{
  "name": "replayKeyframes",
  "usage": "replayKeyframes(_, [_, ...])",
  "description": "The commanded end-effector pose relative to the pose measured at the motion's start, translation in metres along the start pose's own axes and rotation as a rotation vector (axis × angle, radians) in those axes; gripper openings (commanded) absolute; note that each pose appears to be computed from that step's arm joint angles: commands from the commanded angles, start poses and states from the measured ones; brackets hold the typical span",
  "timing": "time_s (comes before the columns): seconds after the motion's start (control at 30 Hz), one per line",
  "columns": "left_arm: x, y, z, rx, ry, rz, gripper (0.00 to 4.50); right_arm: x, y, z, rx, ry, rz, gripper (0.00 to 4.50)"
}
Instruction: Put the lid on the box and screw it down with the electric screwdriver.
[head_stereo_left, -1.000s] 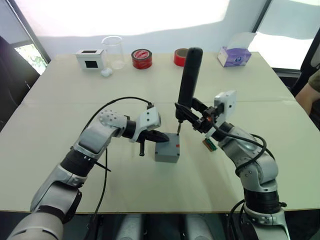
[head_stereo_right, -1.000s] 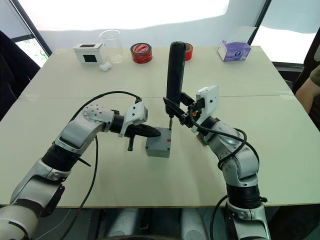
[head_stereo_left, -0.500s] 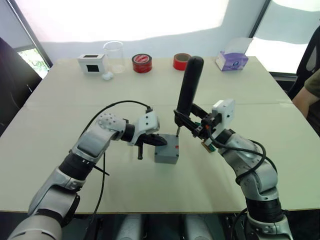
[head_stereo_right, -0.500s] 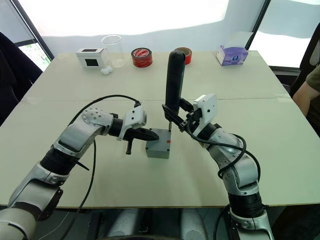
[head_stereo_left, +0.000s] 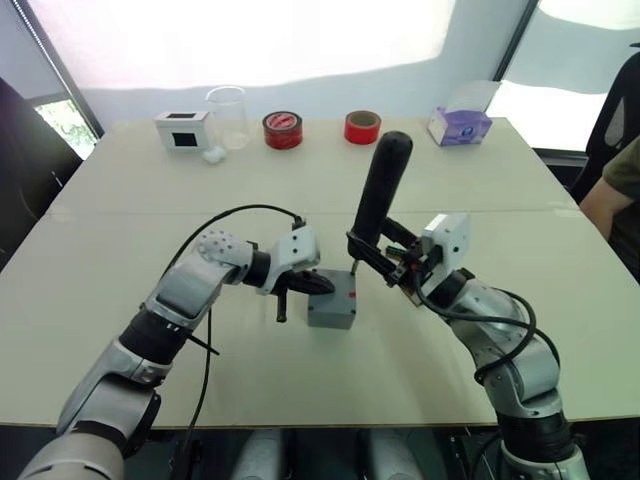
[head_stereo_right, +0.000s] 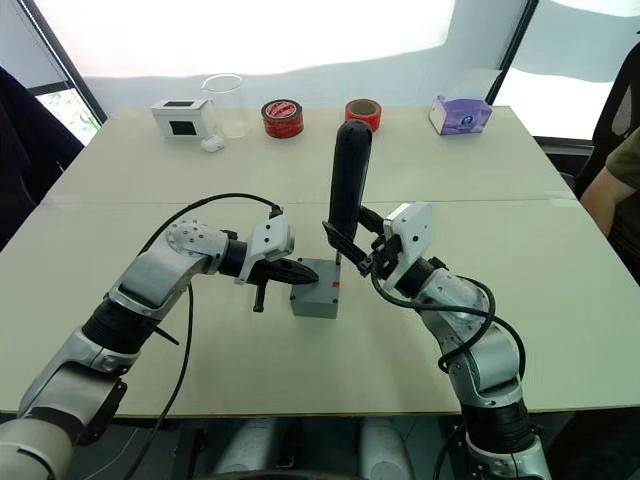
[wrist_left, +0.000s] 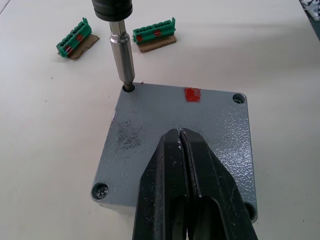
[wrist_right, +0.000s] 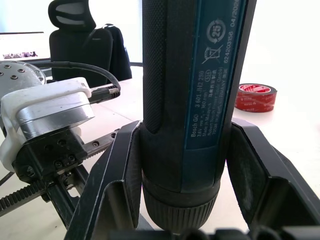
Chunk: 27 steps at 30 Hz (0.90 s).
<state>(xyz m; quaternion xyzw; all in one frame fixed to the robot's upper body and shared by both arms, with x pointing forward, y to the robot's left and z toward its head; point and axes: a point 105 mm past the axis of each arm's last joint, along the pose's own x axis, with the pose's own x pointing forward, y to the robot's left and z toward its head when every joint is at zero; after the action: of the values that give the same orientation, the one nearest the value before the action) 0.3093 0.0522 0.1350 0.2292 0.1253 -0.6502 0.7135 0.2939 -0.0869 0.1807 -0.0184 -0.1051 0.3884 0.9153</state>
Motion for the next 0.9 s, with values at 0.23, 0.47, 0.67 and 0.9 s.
replayKeyframes(0.23, [0.001,-0.001,0.002,0.011,0.001,0.001,0.0,-0.003,0.008,-0.066,0.157,0.265,0.0,1.83])
replayKeyframes(0.47, [0.001,-0.001,0.001,0.009,0.003,0.004,0.0,-0.005,0.005,-0.076,0.183,0.299,-0.027,1.83])
replayKeyframes(0.67, [0.001,-0.003,-0.002,0.005,0.01,0.0,0.0,-0.003,0.008,-0.07,0.202,0.258,-0.024,1.83])
replayKeyframes(0.9, [0.001,-0.003,-0.002,0.004,0.012,-0.003,0.0,-0.003,0.007,-0.067,0.204,0.24,-0.024,1.83])
